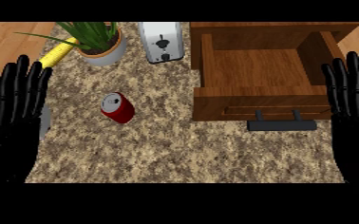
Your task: Pick up the can, place it into the drawer and close the drawer
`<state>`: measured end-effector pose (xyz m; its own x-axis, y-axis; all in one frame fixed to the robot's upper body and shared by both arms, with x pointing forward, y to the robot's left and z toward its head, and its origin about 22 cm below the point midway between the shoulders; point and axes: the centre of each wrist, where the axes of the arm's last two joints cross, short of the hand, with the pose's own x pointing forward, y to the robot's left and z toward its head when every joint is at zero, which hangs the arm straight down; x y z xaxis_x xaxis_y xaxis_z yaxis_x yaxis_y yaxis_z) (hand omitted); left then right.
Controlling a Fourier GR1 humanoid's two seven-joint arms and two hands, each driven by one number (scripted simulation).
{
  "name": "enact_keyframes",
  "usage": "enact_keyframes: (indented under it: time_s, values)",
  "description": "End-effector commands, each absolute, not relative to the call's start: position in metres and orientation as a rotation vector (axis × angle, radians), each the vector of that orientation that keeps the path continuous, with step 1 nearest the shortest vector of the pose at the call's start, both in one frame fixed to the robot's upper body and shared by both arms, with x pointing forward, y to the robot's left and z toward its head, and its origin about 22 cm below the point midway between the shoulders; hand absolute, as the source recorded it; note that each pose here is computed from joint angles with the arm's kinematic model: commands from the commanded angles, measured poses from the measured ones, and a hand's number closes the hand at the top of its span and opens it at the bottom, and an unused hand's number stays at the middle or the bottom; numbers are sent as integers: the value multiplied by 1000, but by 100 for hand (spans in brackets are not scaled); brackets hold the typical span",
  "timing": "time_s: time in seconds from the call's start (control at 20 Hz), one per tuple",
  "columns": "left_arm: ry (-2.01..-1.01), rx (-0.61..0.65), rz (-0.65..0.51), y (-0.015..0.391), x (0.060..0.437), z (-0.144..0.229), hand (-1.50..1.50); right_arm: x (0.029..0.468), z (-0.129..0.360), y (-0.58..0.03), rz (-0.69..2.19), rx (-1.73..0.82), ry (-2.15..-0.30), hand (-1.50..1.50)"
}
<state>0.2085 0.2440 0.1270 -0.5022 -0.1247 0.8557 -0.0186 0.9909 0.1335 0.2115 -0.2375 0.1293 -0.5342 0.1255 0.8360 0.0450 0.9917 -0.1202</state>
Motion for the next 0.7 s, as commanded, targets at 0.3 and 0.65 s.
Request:
enact_keyframes:
  time_s: [0.3, 0.65]
  values:
    - [-1788, -308, -438, 237, 232, 101, -150, 213, 95, -250, 24, -136, -1838, -150]
    - [-1716, -341, -485, 238, 243, 117, -150, 193, 117, -250, 22, -137, -1792, -150]
